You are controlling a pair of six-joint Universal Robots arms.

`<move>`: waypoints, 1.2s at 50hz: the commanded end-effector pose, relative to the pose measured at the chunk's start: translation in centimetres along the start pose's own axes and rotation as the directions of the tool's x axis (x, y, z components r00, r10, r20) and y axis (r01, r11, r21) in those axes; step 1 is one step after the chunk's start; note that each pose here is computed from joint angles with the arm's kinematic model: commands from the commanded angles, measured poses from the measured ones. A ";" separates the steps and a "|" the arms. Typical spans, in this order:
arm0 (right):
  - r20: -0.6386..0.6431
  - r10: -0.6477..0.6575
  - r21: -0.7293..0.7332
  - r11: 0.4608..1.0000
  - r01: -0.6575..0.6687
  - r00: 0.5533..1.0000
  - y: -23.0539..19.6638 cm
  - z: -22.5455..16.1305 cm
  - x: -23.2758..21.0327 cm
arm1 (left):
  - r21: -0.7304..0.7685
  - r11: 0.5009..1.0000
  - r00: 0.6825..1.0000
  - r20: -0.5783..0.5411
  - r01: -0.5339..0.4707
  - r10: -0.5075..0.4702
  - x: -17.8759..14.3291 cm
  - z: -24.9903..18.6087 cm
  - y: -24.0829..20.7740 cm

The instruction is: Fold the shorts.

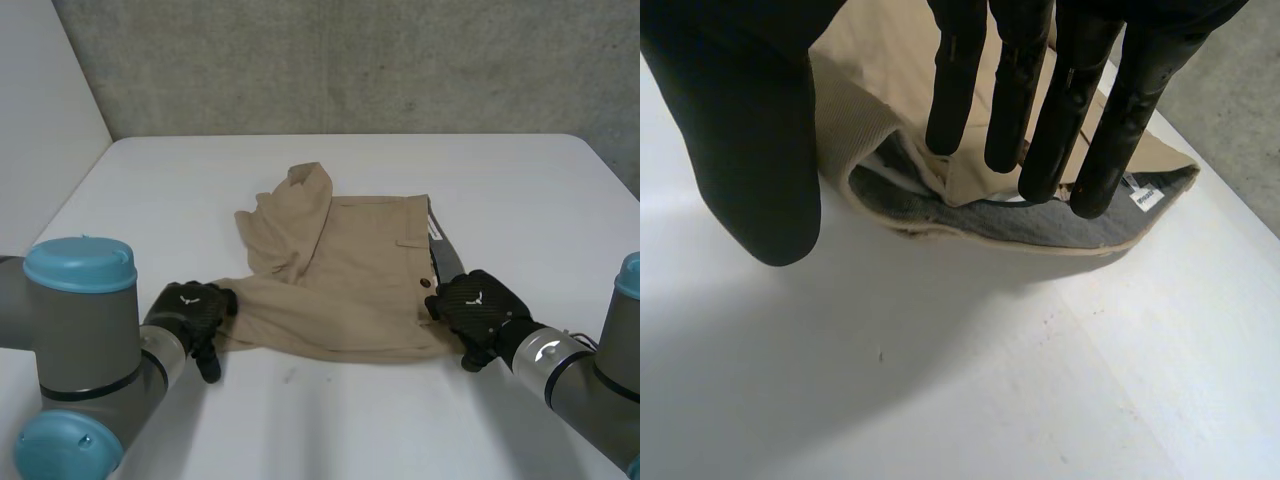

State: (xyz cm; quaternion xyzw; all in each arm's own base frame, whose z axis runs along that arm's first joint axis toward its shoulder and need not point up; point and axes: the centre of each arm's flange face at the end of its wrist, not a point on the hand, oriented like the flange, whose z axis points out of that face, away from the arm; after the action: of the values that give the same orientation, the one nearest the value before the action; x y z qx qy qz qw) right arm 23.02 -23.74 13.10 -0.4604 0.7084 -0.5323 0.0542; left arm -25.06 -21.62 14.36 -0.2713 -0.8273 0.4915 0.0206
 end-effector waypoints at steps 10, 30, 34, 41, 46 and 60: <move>0.048 0.105 0.017 0.994 -0.106 0.993 -0.8 0.9 -1.6 | 0.019 1.000 1.000 0.003 0.003 -0.003 -0.1 -0.5 -0.5; -0.033 0.336 0.027 0.942 -0.335 0.941 -1.4 1.7 0.3 | 0.117 0.993 0.998 0.054 0.032 -0.038 -1.9 -1.5 -2.0; -0.029 0.335 0.025 0.942 -0.334 0.942 -1.4 1.7 0.2 | 0.133 0.991 0.998 0.058 0.033 -0.041 -2.0 -2.0 -2.4; -0.029 0.336 0.025 0.942 -0.335 0.942 -1.4 1.7 0.2 | 0.124 0.992 0.998 0.043 0.037 -0.042 -2.1 -1.8 -2.0; -0.030 0.334 0.026 0.943 -0.333 0.942 -1.4 1.8 0.3 | 0.106 0.993 0.999 0.024 0.044 -0.047 -2.2 -1.6 -1.5; -0.029 0.326 0.023 0.945 -0.325 0.945 -1.3 1.9 0.2 | 0.093 0.995 0.999 0.025 0.023 -0.025 -2.1 -1.0 -0.8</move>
State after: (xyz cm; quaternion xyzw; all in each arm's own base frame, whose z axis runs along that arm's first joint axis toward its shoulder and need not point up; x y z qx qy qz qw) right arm 24.72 -25.25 13.49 -0.3257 0.7710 -0.5302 0.1353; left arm -23.25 -21.92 16.40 -0.2469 -0.8104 0.5302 0.0344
